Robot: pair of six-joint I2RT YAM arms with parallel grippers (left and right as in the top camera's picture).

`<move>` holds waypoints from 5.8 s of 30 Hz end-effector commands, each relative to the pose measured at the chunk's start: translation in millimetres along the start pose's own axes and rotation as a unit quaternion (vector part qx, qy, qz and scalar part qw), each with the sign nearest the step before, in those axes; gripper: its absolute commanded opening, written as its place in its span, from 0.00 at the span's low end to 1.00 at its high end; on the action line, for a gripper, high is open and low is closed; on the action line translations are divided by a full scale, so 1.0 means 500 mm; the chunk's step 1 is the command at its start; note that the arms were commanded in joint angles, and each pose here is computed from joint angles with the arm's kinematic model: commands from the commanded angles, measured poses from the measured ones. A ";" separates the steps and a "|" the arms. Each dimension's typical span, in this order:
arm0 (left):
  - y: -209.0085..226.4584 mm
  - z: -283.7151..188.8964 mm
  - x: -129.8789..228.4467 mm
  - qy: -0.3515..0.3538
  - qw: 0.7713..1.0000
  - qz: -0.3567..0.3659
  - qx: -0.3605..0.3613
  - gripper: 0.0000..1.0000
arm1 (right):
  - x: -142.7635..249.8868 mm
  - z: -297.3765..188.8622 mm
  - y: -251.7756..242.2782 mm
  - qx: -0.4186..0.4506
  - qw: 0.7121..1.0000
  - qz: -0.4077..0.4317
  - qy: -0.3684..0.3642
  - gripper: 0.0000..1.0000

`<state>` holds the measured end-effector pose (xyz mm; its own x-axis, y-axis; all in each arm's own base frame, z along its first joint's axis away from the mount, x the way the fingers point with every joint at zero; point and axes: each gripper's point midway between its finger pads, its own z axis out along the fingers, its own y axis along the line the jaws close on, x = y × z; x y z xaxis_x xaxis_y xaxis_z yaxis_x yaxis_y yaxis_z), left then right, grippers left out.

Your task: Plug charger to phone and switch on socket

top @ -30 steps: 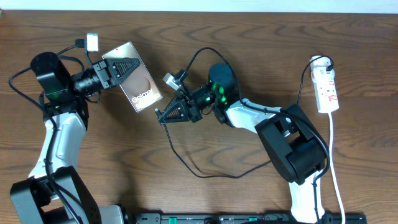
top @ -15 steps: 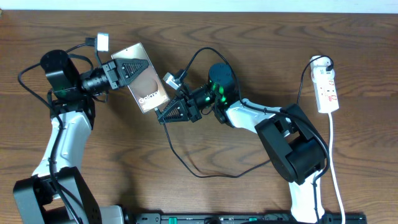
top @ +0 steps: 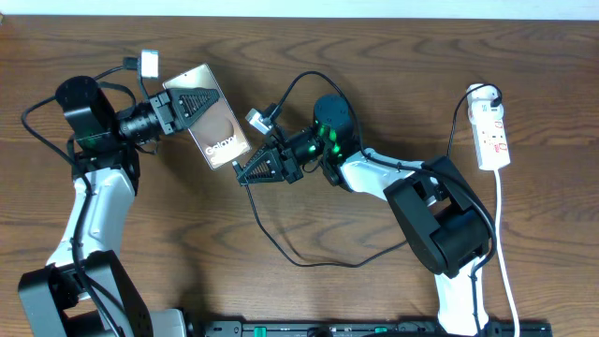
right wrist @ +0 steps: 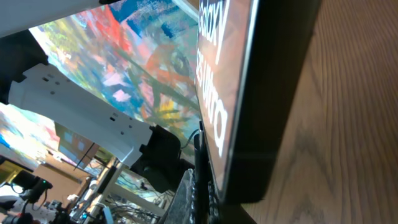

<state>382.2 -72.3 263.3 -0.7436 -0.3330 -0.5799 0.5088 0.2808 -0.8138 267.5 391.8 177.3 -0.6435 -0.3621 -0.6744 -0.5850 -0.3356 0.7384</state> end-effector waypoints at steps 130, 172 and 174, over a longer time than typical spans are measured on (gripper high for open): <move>-0.019 -0.001 0.008 0.017 0.999 0.022 0.018 0.07 | -0.017 0.011 -0.012 0.015 1.000 0.007 -0.016 0.01; -0.033 -0.003 0.020 0.034 0.998 0.033 0.038 0.07 | -0.020 -0.002 -0.015 0.018 1.000 0.007 -0.019 0.01; -0.033 -0.003 0.020 0.034 0.998 0.033 0.038 0.08 | -0.019 -0.003 -0.015 0.018 1.000 0.007 -0.019 0.01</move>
<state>376.1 -75.0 260.9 -0.7427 -0.3013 -0.5980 0.5357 0.2685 -0.8006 266.5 395.4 173.3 -0.6678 -0.3735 -0.6438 -0.5618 -0.3146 0.7652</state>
